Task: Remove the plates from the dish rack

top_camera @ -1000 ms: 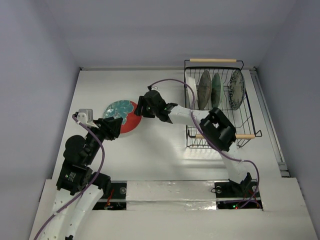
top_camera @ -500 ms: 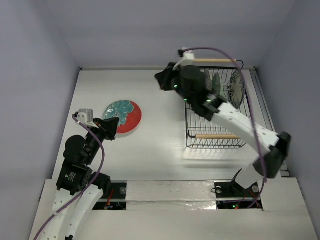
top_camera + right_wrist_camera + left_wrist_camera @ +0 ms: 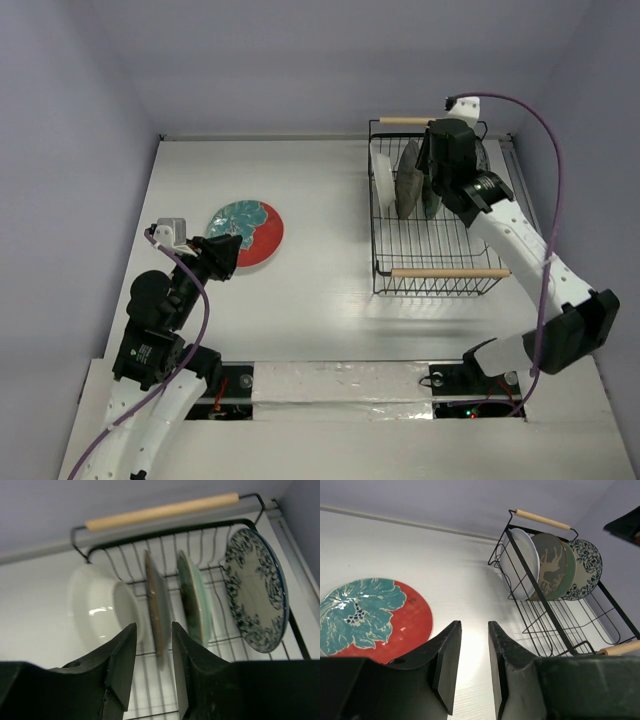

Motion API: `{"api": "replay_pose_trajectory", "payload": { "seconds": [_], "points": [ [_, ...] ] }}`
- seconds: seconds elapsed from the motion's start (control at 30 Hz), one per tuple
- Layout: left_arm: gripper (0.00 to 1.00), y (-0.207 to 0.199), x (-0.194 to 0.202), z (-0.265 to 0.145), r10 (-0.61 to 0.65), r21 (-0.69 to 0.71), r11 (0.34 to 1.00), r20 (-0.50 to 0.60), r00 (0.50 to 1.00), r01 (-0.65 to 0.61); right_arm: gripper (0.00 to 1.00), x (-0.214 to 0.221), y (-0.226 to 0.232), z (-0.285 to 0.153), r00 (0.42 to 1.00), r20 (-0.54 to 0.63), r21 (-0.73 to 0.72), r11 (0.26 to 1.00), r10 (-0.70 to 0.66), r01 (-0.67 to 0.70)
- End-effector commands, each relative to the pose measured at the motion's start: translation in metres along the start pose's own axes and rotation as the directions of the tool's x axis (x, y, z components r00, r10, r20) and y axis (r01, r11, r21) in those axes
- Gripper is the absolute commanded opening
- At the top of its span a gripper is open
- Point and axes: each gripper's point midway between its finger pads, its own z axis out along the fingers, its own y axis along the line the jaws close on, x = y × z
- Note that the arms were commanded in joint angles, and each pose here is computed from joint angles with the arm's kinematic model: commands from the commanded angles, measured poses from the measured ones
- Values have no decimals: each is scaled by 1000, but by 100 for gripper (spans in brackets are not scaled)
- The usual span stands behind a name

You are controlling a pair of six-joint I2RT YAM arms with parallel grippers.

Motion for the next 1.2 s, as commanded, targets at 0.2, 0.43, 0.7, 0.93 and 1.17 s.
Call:
{"api": "replay_pose_trajectory", "payload": {
  "seconds": [0.2, 0.43, 0.7, 0.93, 1.17],
  "points": [
    [35, -7, -12, 1, 0, 31, 1000, 41, 999, -2, 42, 55, -49, 53, 971, -183, 151, 972, -154, 182],
    [37, -7, -12, 1, 2, 27, 1000, 40, 999, -3, 41, 80, -61, 89, 950, -264, 172, 961, -166, 216],
    [38, -7, -12, 1, 0, 29, 1000, 41, 999, -2, 35, 98, -75, 110, 934, -311, 210, 945, -177, 249],
    [38, -8, -13, 1, 1, 32, 999, 44, 999, -2, 12, 75, -83, 98, 950, -258, 248, 938, -177, 242],
    [39, -8, -12, 1, 2, 37, 999, 44, 999, -4, 0, 32, -86, 78, 956, -203, 254, 932, -211, 260]
  ]
}}
